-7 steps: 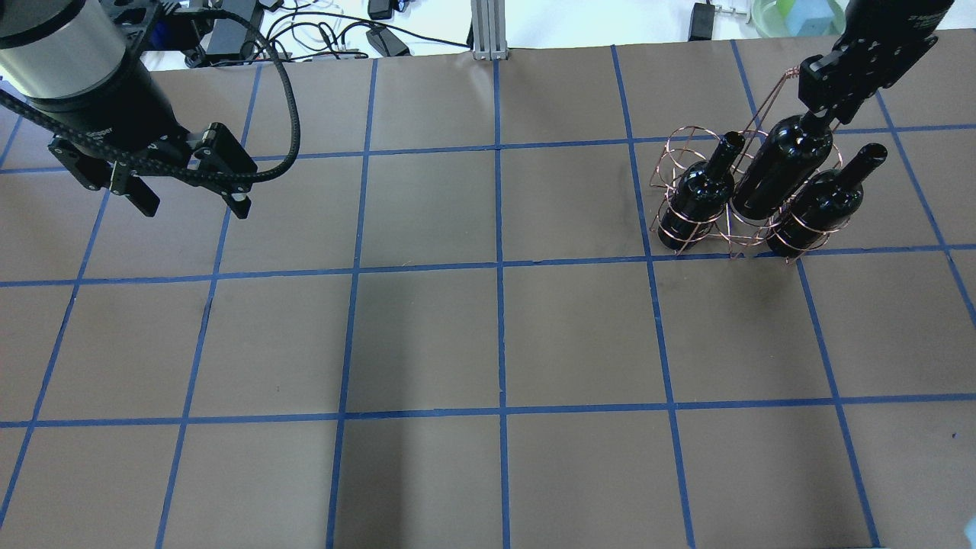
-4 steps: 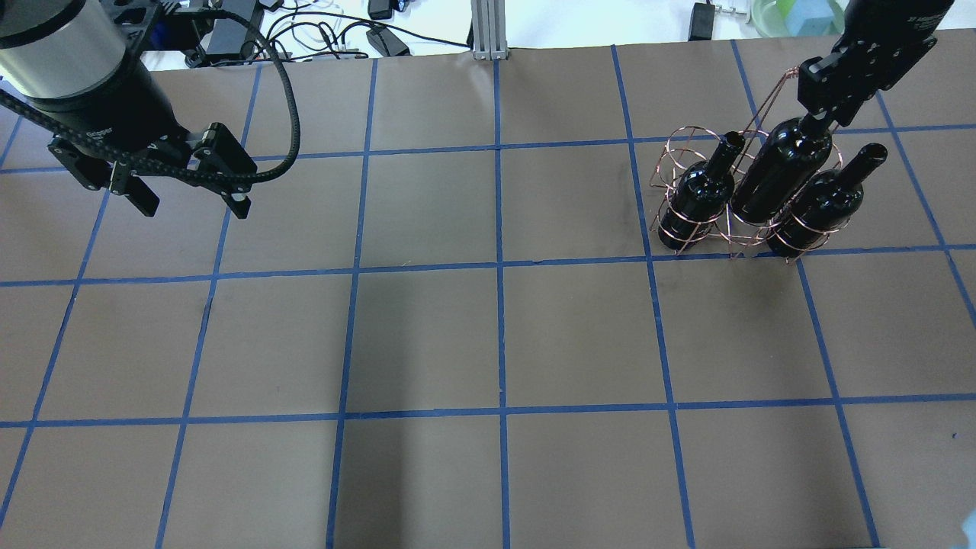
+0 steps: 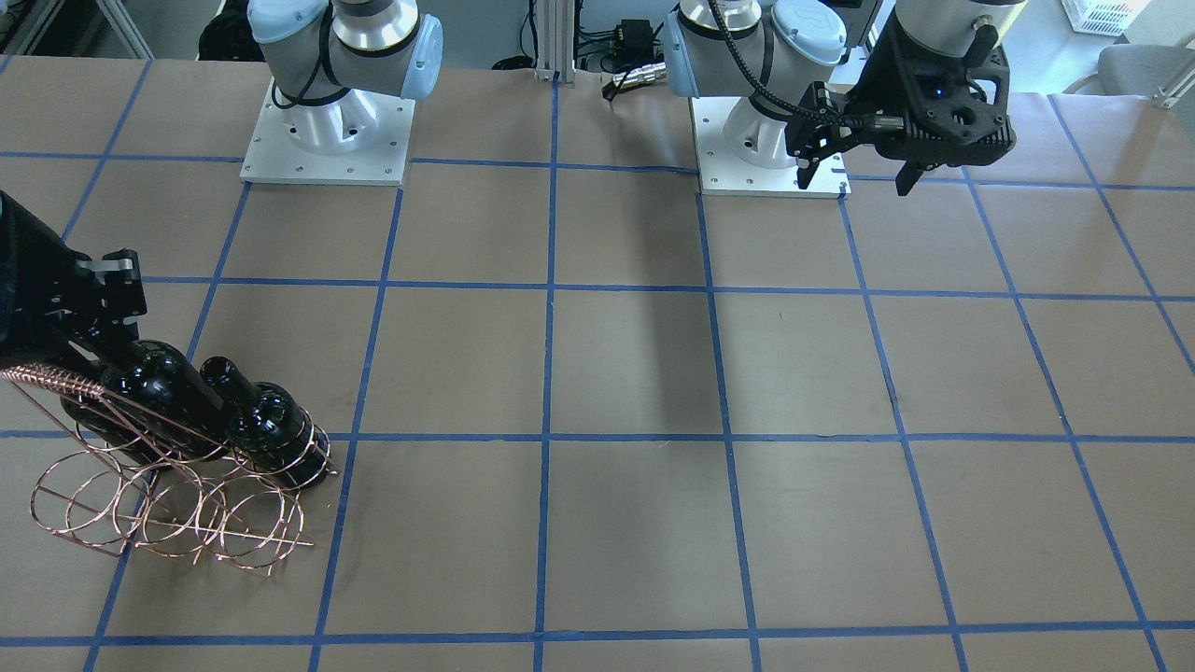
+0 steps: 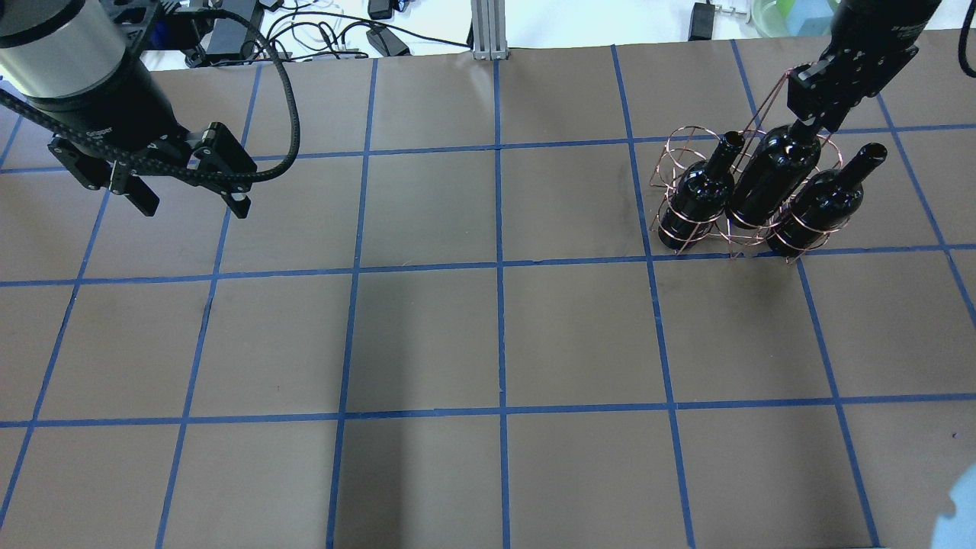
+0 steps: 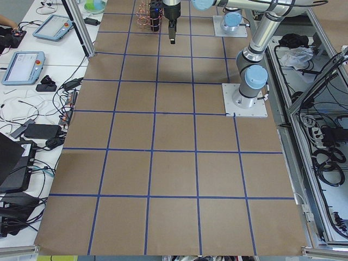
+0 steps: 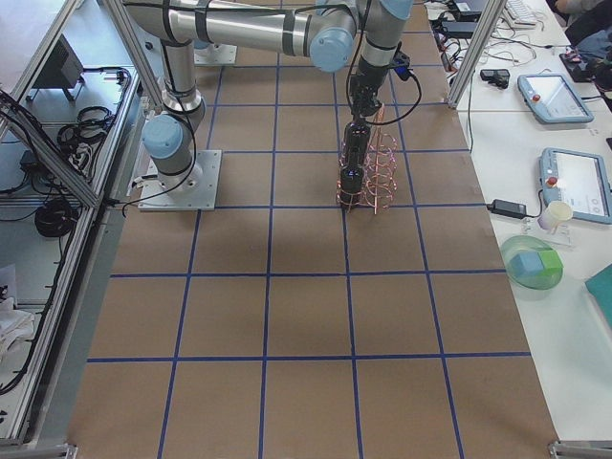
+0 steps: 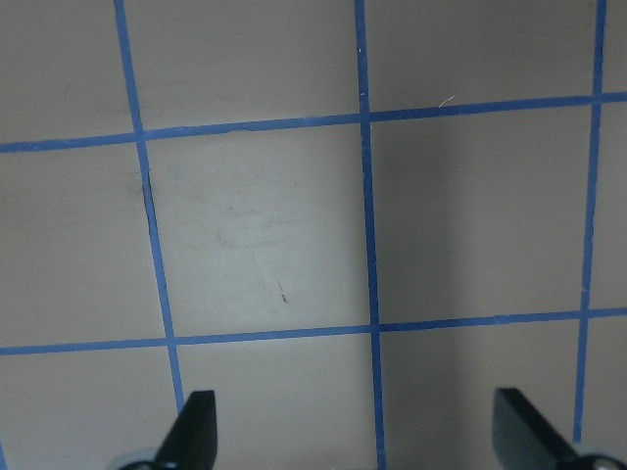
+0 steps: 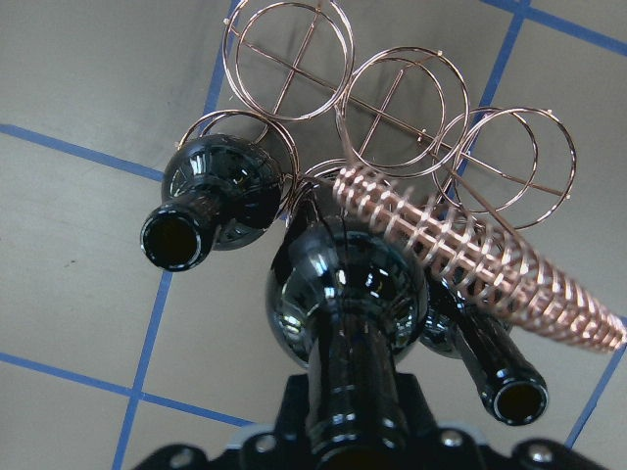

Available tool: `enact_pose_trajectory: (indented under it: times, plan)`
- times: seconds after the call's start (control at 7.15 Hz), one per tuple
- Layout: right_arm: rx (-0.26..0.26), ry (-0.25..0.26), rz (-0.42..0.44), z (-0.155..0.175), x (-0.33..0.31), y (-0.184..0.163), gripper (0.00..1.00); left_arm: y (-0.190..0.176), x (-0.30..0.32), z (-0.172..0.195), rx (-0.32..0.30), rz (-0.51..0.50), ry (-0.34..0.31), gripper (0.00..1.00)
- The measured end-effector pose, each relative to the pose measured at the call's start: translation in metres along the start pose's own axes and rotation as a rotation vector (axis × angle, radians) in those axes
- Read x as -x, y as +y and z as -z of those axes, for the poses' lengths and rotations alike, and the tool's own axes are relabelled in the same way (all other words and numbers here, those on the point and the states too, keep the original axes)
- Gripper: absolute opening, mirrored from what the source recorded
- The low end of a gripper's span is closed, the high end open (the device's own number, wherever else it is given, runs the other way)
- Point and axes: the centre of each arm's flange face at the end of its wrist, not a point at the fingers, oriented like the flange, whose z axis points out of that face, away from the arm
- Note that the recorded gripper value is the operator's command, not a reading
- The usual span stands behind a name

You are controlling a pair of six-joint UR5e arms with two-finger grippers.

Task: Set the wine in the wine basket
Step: 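Push the bottle deeper into the rack with the right gripper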

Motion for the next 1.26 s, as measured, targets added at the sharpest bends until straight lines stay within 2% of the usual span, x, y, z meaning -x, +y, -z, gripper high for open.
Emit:
enact_pose_trajectory:
  times: [1.26]
  plan:
    - [0.031, -0.02, -0.009, -0.035, -0.009, -0.019, 0.0, 0.0, 0.0, 0.0, -0.001, 0.0, 0.001, 1.0]
